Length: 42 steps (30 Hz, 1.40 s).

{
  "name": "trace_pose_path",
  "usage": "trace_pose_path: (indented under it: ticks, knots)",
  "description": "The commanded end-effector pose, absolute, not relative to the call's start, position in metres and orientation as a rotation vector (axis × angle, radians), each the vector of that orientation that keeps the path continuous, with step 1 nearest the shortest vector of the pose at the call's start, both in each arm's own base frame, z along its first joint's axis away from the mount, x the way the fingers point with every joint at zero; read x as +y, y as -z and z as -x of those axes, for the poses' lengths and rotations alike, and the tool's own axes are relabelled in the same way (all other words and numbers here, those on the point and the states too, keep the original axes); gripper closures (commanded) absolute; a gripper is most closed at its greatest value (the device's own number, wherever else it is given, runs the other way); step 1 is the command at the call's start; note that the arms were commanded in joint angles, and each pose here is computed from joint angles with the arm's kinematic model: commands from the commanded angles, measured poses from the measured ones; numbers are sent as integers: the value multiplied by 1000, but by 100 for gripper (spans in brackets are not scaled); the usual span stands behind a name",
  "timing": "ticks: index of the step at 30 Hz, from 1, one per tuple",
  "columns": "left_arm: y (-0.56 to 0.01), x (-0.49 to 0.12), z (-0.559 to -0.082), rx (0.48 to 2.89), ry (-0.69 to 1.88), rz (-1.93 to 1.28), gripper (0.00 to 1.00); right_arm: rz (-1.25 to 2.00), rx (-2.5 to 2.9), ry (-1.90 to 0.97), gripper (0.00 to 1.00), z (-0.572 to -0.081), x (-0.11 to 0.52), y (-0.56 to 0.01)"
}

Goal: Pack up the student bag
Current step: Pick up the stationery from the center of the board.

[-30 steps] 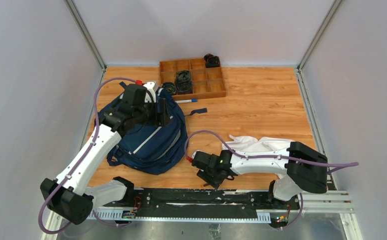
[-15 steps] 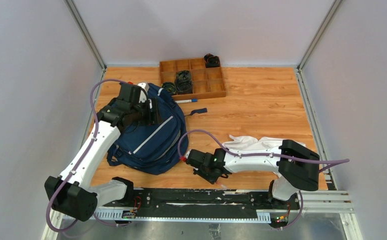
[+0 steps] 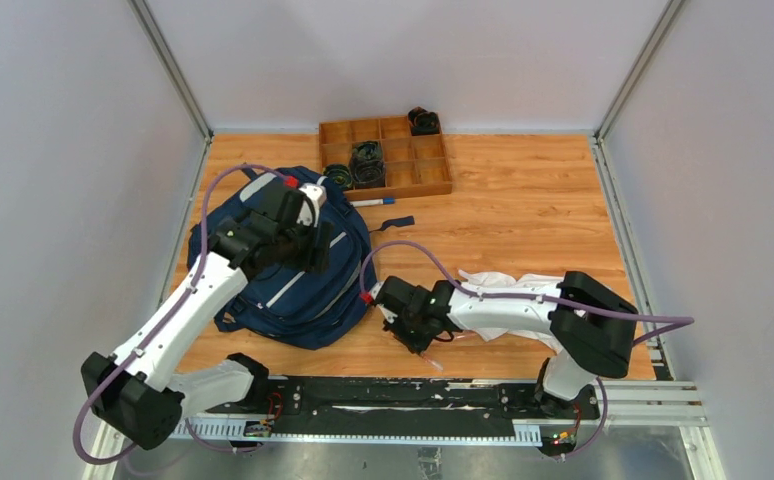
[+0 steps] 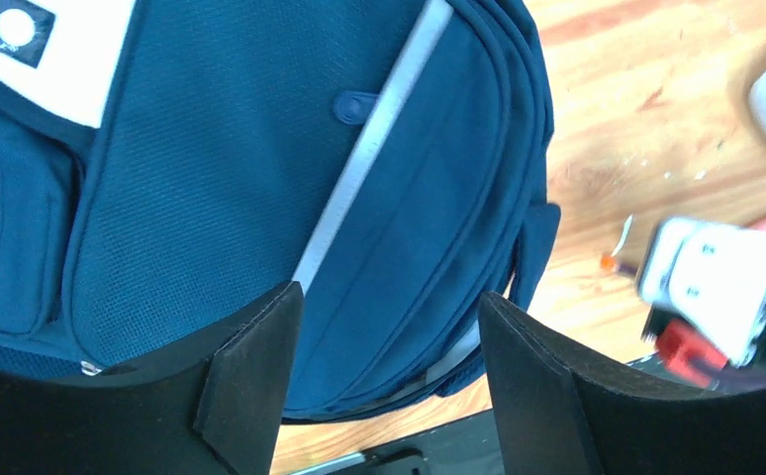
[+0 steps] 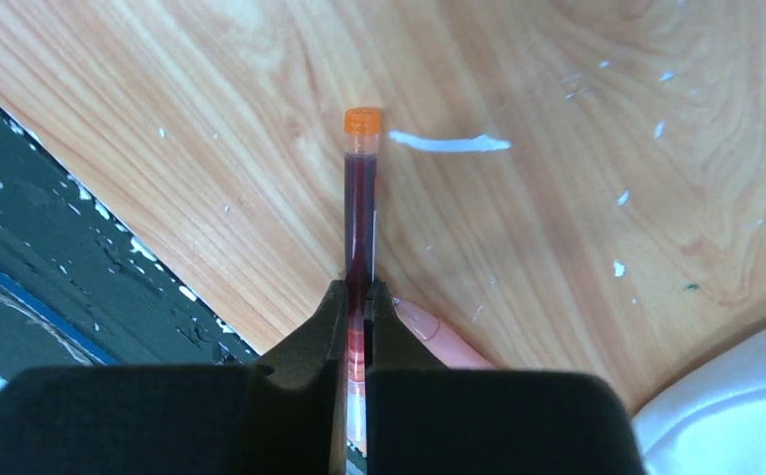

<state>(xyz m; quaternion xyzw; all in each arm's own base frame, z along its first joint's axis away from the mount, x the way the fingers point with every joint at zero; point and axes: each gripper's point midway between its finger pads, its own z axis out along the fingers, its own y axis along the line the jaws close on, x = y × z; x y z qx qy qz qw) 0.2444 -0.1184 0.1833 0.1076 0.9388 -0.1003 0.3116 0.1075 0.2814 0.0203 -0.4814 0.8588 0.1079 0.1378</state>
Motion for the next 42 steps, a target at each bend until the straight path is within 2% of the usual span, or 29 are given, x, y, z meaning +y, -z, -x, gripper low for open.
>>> trace_pose_path:
  ticks: [1,8,16,22,27,31,34,38,42]
  knots:
    - [-172,-115,-235,2452,61,-494,28,1264,2527,-518,100,-121,296,-33]
    - [-151,-121,-227,2438,-130,-697,30,1062,2569,-690,100,-138,295,-47]
    - [-126,-124,-228,2484,-252,-740,31,794,2635,-917,100,-152,297,-51]
    - [-112,-118,-238,2500,-376,-718,33,725,2618,-962,100,-158,296,-61]
    - [-116,-111,-245,2482,-451,-663,48,704,2603,-973,100,-159,293,-67]
    - [-130,-115,-247,2457,-401,-611,81,696,2595,-981,100,-160,293,-70]
    - [-140,-117,-248,2440,-370,-573,99,675,2575,-1008,100,-163,295,-79]
    - [-157,-120,-249,2416,-322,-527,100,669,2505,-1058,100,-170,304,-102]
    - [-177,-137,-247,2385,-169,-536,100,670,2429,-1153,100,-173,318,-128]
